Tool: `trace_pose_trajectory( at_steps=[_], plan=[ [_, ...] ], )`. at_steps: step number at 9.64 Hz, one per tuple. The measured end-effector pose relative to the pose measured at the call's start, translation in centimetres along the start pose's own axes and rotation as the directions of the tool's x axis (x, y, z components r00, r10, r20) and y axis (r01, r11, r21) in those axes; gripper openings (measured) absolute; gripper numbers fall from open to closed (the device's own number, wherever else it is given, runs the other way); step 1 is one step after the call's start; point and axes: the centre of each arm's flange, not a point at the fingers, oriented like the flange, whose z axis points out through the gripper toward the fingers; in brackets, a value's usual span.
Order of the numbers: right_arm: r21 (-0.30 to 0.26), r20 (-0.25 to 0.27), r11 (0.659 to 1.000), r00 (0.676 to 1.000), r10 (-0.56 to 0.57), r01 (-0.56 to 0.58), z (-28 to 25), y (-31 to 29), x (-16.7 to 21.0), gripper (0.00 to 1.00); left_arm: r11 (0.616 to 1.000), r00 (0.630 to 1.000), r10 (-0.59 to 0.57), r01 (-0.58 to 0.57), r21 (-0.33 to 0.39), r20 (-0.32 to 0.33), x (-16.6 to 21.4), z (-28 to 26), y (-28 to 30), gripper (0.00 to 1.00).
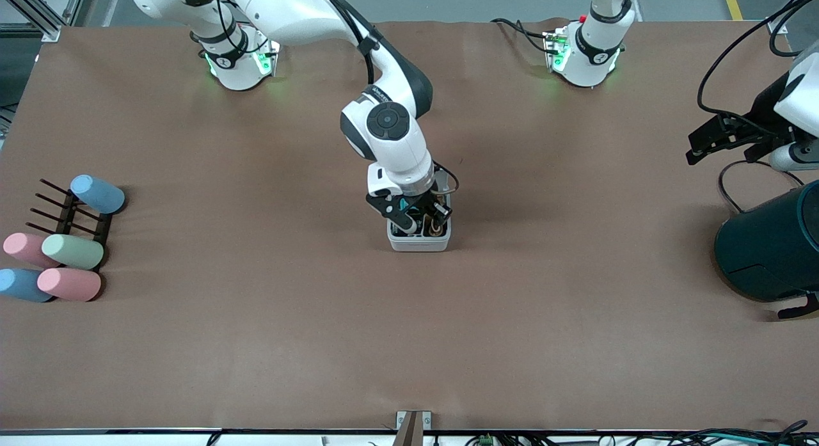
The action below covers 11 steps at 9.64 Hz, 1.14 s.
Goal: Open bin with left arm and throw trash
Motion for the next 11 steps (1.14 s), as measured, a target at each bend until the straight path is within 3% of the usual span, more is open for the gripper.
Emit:
trace_pose_trajectory(
  at_steps=[3, 5, 7, 9, 11],
  plan=[
    [-0.028, -0.001, 0.998, 0.998, 0.065, -0.065, -7.4, -0.3, 4.9, 0.49, 1.0, 1.0, -0.001, 0.001, 0.0, 0.0, 0.0, 0.0, 0.0, 1.0],
    [-0.13, 0.02, 0.989, 0.997, 0.072, -0.069, -14.1, 2.8, 12.2, 0.49, 1.0, 1.0, -0.001, 0.001, 0.0, 0.0, 0.0, 0.0, -0.1, 1.0],
    [-0.211, 0.092, 0.976, 0.995, -0.034, 0.052, -21.9, 8.3, 20.2, 0.49, 1.0, 1.0, -0.004, 0.004, 0.0, -0.001, 0.0, 0.0, -0.2, 1.0],
    [-0.202, 0.154, 0.963, 0.977, -0.15, 0.179, -29.0, 15.0, 26.2, 0.51, 1.0, 1.0, -0.007, 0.007, 0.0, -0.001, 0.1, 0.0, -0.4, 1.0],
    [-0.161, 0.238, 0.912, 0.912, -0.335, 0.377, -34.0, 23.1, 30.7, 0.55, 1.0, 1.0, -0.007, 0.007, 0.0, -0.001, 0.1, 0.0, -0.4, 1.0]
  ],
)
